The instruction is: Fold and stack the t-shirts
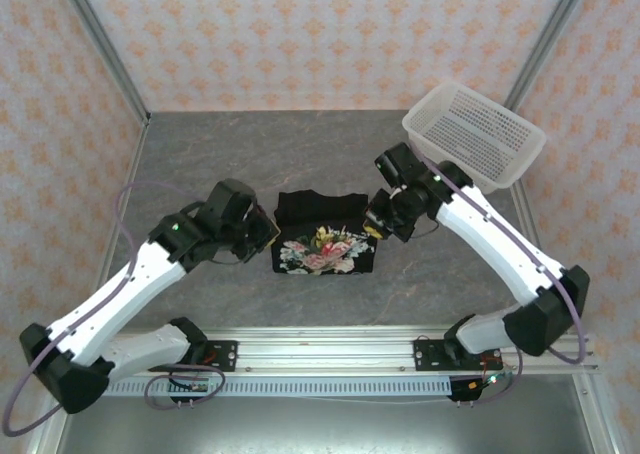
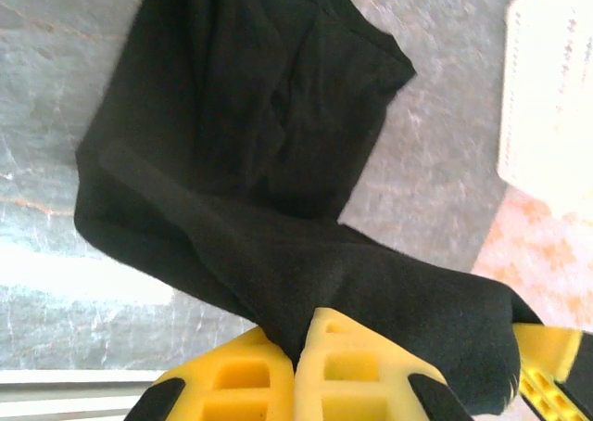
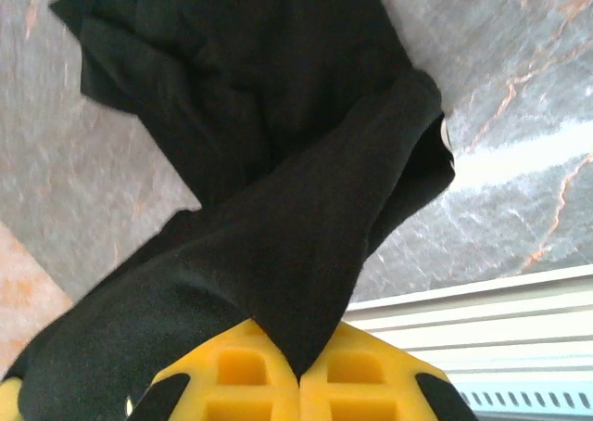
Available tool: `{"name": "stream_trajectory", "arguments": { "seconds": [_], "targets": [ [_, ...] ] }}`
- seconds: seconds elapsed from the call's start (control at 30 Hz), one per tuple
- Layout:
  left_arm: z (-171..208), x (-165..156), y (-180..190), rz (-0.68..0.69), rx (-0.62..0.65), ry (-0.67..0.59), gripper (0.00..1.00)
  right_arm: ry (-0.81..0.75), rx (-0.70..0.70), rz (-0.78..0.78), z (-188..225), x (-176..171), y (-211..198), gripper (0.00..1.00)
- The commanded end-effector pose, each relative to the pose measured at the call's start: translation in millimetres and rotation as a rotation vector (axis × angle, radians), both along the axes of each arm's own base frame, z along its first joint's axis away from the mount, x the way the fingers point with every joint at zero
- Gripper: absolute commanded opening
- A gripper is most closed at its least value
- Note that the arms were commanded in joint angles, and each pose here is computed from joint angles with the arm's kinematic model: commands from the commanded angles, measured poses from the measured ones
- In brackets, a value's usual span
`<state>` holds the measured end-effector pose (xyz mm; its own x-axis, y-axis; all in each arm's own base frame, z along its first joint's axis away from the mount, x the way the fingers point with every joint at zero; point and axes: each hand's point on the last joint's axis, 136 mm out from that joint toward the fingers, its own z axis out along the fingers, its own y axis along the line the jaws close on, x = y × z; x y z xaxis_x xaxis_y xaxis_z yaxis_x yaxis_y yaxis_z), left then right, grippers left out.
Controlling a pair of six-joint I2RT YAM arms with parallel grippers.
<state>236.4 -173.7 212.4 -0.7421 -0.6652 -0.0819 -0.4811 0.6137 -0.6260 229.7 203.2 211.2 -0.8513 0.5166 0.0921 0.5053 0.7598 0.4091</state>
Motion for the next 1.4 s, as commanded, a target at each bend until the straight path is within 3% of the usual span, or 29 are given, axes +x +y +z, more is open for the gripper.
{"name": "stream_trajectory", "arguments": {
  "seconds": [0.0, 0.23, 0.37, 0.5, 0.57, 0.6, 0.73, 0.83, 0.9, 1.0, 1.13, 1.37],
  "targets": [
    [6, 32, 15, 0.087, 0.021, -0.009, 0.00, -0.043, 0.009, -0.040, 9, 38, -4, 0.00],
    [-25, 114, 18, 0.096, 0.054, 0.047, 0.00, 0.003, 0.032, -0.096, -26, 111, -5, 0.00],
    [-53, 164, 21, 0.080, 0.142, 0.078, 0.01, 0.017, 0.070, -0.140, -59, 164, -2, 0.02],
    [-74, 197, 33, 0.071, 0.276, 0.126, 0.37, -0.019, 0.057, -0.129, -71, 211, -4, 0.42],
    [-64, 197, 39, 0.102, 0.305, 0.116, 0.58, -0.067, 0.000, -0.108, -58, 220, -13, 0.53],
    [-56, 192, 42, 0.126, 0.311, 0.103, 0.63, -0.090, -0.025, -0.098, -49, 221, -17, 0.57],
    [-42, 147, 33, 0.175, 0.257, 0.089, 0.66, -0.153, -0.093, -0.067, -21, 200, -34, 0.60],
    [-54, 98, -8, 0.170, 0.126, 0.114, 0.65, -0.198, -0.111, -0.040, -13, 162, -41, 0.60],
    [-69, 67, -35, 0.199, 0.023, 0.153, 0.65, -0.225, -0.081, -0.035, -14, 133, -39, 0.60],
    [-88, 34, -61, 0.359, -0.159, 0.148, 0.63, -0.312, 0.046, -0.038, -17, 88, -25, 0.66],
    [-104, 21, -78, 0.463, -0.233, 0.121, 0.63, -0.400, 0.207, -0.078, -19, 51, -20, 0.67],
    [-137, 14, -104, 0.581, -0.309, 0.130, 0.61, -0.379, 0.166, -0.043, -26, 21, -35, 0.68]
  ]
}}
